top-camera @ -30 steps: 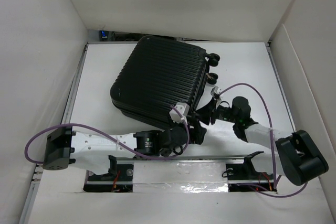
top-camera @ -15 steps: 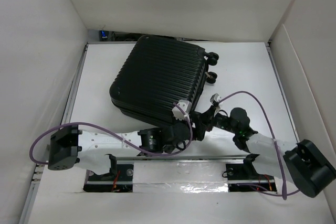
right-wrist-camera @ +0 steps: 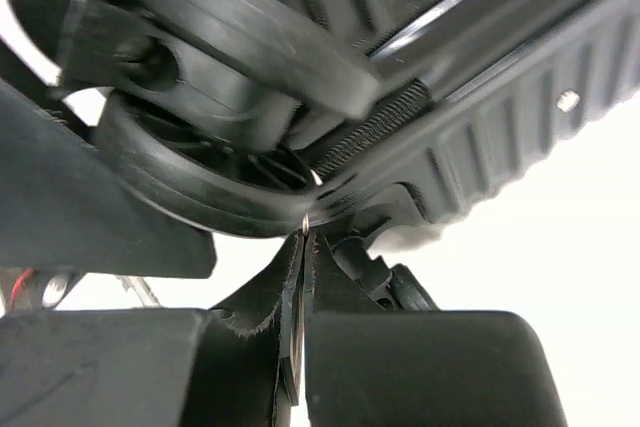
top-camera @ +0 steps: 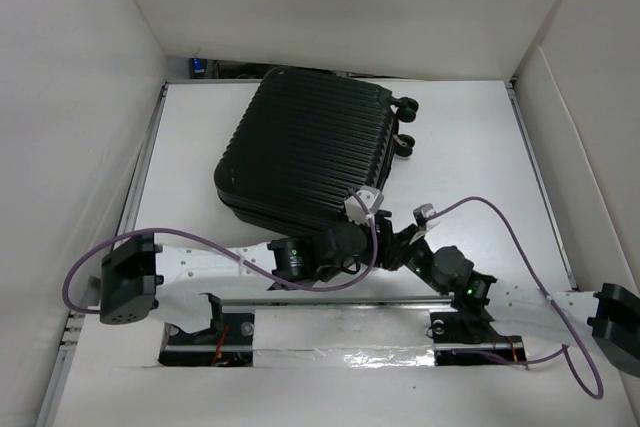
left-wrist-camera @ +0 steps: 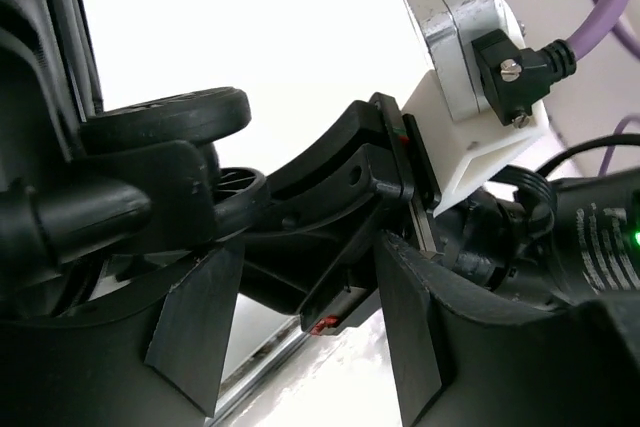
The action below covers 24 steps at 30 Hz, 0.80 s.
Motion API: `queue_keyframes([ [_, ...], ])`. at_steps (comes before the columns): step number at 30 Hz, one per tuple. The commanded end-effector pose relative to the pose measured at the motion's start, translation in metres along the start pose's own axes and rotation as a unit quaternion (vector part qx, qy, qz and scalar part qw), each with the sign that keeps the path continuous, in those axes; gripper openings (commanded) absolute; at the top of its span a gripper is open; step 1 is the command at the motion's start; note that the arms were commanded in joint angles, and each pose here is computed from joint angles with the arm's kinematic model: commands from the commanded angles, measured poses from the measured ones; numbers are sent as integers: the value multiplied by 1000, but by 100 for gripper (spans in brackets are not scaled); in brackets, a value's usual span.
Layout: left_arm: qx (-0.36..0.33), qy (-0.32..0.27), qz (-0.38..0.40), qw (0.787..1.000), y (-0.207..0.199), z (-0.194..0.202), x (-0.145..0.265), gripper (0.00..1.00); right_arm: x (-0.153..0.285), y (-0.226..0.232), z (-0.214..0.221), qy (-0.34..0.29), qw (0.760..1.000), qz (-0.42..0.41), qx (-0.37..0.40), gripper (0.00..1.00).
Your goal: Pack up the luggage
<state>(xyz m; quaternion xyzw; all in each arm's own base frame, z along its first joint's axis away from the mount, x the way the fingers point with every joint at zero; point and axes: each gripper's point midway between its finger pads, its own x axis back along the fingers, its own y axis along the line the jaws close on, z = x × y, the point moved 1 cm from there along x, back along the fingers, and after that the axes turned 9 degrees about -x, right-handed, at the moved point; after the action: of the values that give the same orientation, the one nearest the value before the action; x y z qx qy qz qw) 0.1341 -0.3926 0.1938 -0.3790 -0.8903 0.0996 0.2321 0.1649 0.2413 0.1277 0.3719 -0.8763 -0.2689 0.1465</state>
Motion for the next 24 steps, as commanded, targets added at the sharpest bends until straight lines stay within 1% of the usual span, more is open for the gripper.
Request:
queue_keyframes([
  [1, 55, -128, 14, 990, -14, -88, -21, 51, -2, 51, 6, 5, 997, -74, 14, 0],
  [2, 56, -132, 22, 989, -20, -95, -22, 51, -10, 55, 9, 15, 997, -69, 20, 0],
  [5, 64, -138, 30, 988, -22, -107, -25, 52, -18, 59, 13, 14, 998, -55, -4, 0],
  [6, 71, -142, 47, 986, -25, -115, -25, 55, -20, 62, 15, 4, 998, -52, -23, 0],
  [7, 72, -143, 48, 986, -25, -115, -24, 59, -22, 60, 15, -2, 999, -49, -24, 0],
  [8, 80, -139, 69, 985, -28, -124, -23, 63, -21, 63, 19, -1, 998, -52, -28, 0],
  [9, 78, -126, 74, 986, -27, -123, -23, 71, -23, 58, 21, -3, 999, -35, -29, 0],
  [11, 79, -127, 93, 984, -29, -131, -8, 78, -25, 52, 23, -2, 999, -15, -28, 0],
  [12, 74, -123, 87, 986, -24, -130, -1, 83, -26, 46, 23, -1, 1000, 1, -23, 0],
  [13, 72, -125, 80, 986, -19, -130, 6, 83, -25, 47, 19, -8, 1000, 3, -24, 0],
  [14, 76, -128, 61, 987, -6, -130, 23, 83, -24, 42, 20, -4, 1000, 16, -17, 0],
  [15, 82, -132, 45, 987, 7, -130, 30, 82, -23, 40, 18, -4, 1000, 23, -14, 0],
  [16, 87, -134, 33, 987, 18, -129, 38, 81, -24, 43, 14, -5, 1000, 24, -12, 0],
  [17, 95, -142, 28, 985, 29, -129, 55, 80, -21, 45, 8, -9, 1000, 24, -11, 0],
  [18, 92, -123, 6, 988, 43, -117, 60, 79, -20, 41, 9, -1, 999, 34, 1, 0],
  [20, 107, -119, -44, 986, 73, -107, 73, 77, -16, 43, 1, -8, 999, 33, 6, 0],
  [21, 104, -99, -68, 987, 86, -90, 77, 73, -14, 40, 4, 3, 999, 39, 12, 0],
  [22, 110, -96, -86, 986, 97, -84, 79, 71, -13, 40, 4, 6, 999, 38, 15, 0],
  [23, 118, -91, -107, 983, 113, -69, 83, 68, -13, 41, 4, 7, 999, 36, 18, 0],
  [24, 119, -84, -120, 982, 121, -59, 85, 62, -12, 42, 7, 16, 999, 31, 18, 0],
])
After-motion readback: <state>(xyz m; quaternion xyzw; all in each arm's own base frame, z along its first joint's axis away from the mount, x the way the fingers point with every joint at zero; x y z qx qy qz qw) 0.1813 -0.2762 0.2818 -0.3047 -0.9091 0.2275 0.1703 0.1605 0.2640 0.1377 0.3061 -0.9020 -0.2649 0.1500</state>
